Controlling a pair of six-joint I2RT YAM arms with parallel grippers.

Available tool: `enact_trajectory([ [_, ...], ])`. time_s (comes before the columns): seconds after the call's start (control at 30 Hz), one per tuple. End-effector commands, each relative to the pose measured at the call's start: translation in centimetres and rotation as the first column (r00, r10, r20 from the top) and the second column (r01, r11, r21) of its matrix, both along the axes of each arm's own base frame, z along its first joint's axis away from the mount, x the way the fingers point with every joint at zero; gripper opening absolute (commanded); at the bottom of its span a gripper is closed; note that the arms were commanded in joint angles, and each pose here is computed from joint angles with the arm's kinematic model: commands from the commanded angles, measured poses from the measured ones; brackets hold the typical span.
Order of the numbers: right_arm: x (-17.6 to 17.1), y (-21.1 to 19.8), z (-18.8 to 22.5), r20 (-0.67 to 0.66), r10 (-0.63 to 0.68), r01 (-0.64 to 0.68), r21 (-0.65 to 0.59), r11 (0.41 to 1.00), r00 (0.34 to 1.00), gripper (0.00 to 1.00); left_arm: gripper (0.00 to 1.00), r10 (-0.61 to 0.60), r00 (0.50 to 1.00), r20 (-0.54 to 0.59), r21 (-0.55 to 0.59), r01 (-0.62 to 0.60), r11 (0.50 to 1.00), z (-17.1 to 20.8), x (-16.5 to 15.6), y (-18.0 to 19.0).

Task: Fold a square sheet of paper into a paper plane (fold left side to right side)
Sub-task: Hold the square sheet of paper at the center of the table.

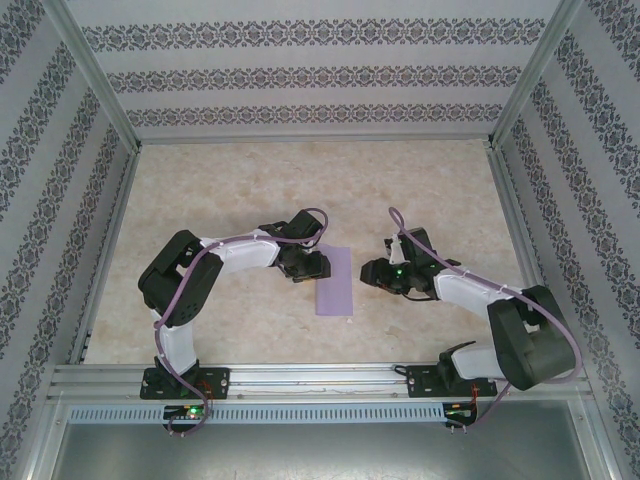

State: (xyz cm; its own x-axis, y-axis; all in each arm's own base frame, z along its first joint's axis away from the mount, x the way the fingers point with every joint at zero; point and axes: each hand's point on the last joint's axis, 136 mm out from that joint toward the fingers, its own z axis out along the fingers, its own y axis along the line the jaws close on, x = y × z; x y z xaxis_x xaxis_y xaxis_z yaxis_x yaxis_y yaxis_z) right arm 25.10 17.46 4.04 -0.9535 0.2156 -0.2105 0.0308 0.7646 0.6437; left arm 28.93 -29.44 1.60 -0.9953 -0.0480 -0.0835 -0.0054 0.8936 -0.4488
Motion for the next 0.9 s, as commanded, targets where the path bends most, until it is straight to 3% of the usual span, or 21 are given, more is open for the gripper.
enact_trajectory([
  [0.0, 0.7, 1.5, 1.0, 0.013, 0.019, -0.020, 0.062, 0.998, 1.000, 0.44, 0.43, -0.063, 0.992, -0.106, 0.116, 0.075, 0.990, -5.9, -3.4, 0.9],
  [0.37, 1.0, 5.2, 0.9, -0.018, 0.087, -0.083, 0.161, 0.984, 0.996, 0.12, 0.44, -0.058, 0.992, -0.109, 0.124, 0.072, 0.990, -6.1, -3.4, 1.0],
  [0.87, -0.1, 5.5, -3.6, -0.140, 0.093, -0.082, 0.080, 0.993, 0.986, 0.00, 0.44, -0.061, 0.993, -0.100, 0.127, 0.074, 0.989, -5.7, -3.2, 1.1],
])
